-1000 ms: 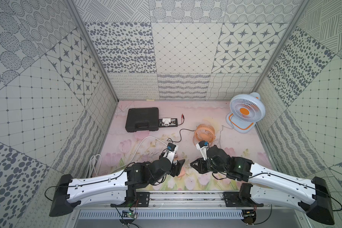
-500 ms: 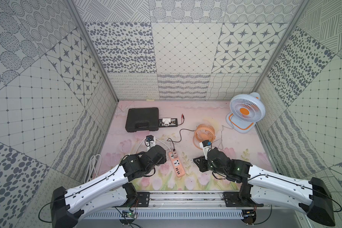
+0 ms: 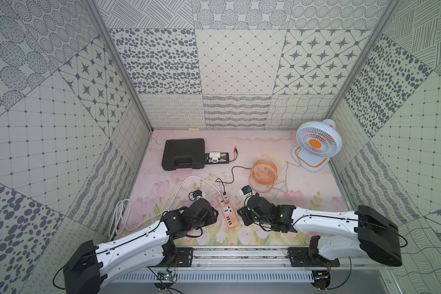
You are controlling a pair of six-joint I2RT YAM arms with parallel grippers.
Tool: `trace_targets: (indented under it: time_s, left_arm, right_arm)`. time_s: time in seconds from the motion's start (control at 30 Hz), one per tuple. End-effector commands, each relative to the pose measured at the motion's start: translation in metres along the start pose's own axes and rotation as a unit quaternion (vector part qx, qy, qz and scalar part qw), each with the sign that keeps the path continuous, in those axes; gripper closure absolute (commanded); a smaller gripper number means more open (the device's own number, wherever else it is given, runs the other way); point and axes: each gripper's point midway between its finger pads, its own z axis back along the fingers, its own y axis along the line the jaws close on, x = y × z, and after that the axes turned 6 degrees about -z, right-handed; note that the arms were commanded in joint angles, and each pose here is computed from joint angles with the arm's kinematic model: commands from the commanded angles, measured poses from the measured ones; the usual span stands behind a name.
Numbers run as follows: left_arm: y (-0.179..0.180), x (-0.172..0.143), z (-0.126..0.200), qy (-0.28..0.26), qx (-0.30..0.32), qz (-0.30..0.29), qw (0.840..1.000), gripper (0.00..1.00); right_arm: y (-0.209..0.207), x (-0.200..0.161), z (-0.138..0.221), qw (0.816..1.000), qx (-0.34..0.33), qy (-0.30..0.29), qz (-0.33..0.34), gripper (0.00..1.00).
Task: Plug the desk fan into the power strip
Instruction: Insert the plug into the socket.
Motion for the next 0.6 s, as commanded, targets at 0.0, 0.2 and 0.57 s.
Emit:
trace_targets:
  time_s: [0.0, 0.2, 0.57]
  left_arm:
    - [-0.047, 0.01, 0.001, -0.001, -0.113, 0.033, 0.993, 0.51]
    - [-0.053, 0.005, -0.013, 0.025, -0.126, 0.04, 0.991, 0.52]
    - [-0.043, -0.002, -0.029, 0.038, -0.102, 0.041, 0.993, 0.54]
  right_arm:
    - [0.027, 0.029, 0.0, 0.998, 0.041, -0.052, 0.015, 1.0]
    - [0.03, 0.032, -0.008, 0.997, 0.041, -0.057, 0.035, 1.0]
    - [0.029, 0.038, -0.019, 0.996, 0.017, -0.06, 0.058, 1.0]
